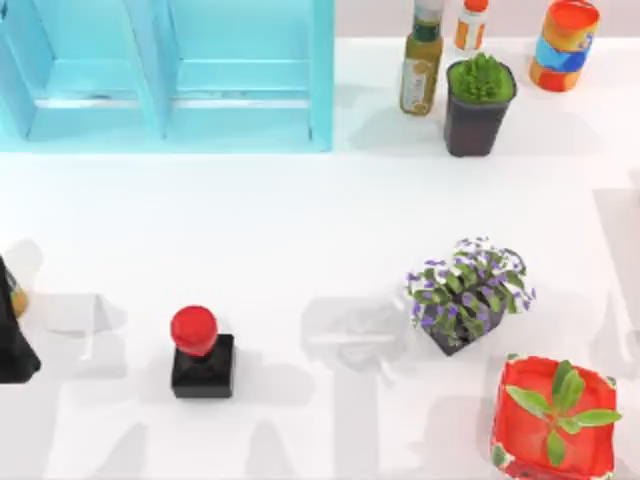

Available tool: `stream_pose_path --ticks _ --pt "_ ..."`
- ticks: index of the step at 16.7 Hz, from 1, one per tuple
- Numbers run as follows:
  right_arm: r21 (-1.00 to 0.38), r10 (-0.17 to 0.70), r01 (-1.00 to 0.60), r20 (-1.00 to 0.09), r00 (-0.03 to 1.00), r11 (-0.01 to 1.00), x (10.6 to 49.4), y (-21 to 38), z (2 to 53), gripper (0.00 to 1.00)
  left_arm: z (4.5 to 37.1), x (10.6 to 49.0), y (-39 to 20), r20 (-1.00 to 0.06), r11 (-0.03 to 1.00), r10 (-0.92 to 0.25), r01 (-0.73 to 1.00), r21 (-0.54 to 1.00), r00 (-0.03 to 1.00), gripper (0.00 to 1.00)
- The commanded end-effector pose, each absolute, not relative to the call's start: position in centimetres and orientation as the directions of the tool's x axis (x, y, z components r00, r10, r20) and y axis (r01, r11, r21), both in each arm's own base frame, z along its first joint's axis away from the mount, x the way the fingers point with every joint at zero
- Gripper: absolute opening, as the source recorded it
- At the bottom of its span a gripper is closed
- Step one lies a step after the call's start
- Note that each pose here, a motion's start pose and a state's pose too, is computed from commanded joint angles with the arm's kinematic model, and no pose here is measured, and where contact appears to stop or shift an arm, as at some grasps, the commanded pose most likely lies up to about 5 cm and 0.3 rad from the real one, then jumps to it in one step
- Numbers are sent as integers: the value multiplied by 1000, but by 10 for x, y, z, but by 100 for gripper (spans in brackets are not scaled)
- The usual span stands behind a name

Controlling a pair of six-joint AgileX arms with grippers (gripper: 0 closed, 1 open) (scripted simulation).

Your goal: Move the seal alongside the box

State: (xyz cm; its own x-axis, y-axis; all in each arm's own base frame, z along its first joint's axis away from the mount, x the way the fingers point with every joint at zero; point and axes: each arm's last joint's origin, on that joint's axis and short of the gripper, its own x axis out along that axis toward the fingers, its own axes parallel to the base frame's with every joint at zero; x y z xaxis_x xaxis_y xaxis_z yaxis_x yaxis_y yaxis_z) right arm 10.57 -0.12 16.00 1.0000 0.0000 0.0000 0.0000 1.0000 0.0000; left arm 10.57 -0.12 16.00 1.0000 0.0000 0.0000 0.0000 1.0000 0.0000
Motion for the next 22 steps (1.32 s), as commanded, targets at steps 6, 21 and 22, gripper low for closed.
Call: stream_pose_path --ticks 6,21,22 --pt "31 24 -23 -31 999 999 106 3 182 100 160 106 -1 0 1000 0 0 0 1000 100" --pt "306 281 -98 -642 714 947 216 150 361 100 160 106 -1 0 1000 0 0 0 1000 100" --pt "302 279 -87 -685 673 949 226 172 364 100 160 106 -1 0 1000 0 0 0 1000 100"
